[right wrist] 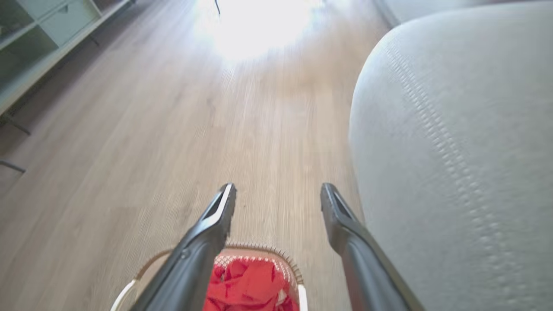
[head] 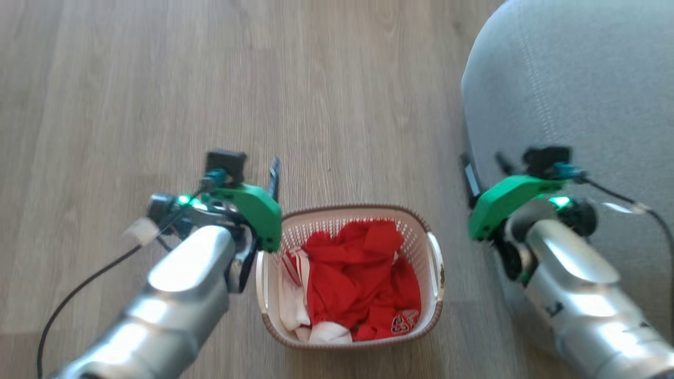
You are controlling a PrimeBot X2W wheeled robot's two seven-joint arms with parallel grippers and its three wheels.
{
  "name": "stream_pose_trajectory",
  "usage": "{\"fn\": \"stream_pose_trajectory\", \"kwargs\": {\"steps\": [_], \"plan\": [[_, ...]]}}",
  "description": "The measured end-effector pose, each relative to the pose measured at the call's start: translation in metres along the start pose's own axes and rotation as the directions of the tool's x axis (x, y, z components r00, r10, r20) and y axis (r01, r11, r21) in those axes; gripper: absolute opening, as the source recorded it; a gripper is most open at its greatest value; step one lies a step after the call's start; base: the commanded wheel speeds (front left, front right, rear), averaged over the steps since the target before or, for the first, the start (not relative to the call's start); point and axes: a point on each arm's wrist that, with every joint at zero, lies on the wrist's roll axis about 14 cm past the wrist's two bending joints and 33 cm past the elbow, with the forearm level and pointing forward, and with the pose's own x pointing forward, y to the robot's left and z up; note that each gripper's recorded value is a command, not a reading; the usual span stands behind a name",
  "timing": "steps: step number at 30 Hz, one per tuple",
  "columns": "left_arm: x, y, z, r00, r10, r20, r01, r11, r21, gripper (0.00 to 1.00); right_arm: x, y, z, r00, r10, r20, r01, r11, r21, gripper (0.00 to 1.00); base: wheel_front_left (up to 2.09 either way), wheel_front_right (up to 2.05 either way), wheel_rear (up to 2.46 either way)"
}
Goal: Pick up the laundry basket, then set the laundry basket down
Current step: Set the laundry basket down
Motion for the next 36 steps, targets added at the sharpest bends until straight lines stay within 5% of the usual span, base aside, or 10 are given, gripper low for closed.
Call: {"fn": "stream_pose_trajectory", "kwargs": {"steps": [4, 15, 23, 36], "plan": [[-0.02, 0.011, 0.044, 0.981, 0.056, 0.184, -0.053, 0.998, -0.021, 1.0, -0.018, -0.002, 0.045, 0.985, -0.007, 0.172, 0.007, 1.0, 0.002, 1.0, 0.0, 0.0, 0.0], [-0.087, 0.014, 0.075, 0.896, 0.138, 0.422, -0.129, 0.99, -0.052, 1.0, -0.076, 0.014, 0.059, 0.937, -0.018, 0.35, 0.024, 1.0, -0.012, 1.0, 0.0, 0.0, 0.0], [-0.113, 0.024, 0.07, 0.871, 0.194, 0.451, -0.15, 0.98, -0.132, 1.0, -0.1, 0.01, 0.072, 0.9, -0.055, 0.432, 0.035, 0.998, 0.053, 1.0, 0.0, 0.0, 0.0], [-0.13, 0.023, 0.053, 0.879, 0.206, 0.43, -0.126, 0.97, -0.206, 1.0, -0.111, 0.017, 0.059, 0.911, -0.037, 0.412, 0.043, 0.999, -0.005, 1.0, 0.0, 0.0, 0.0]]}}
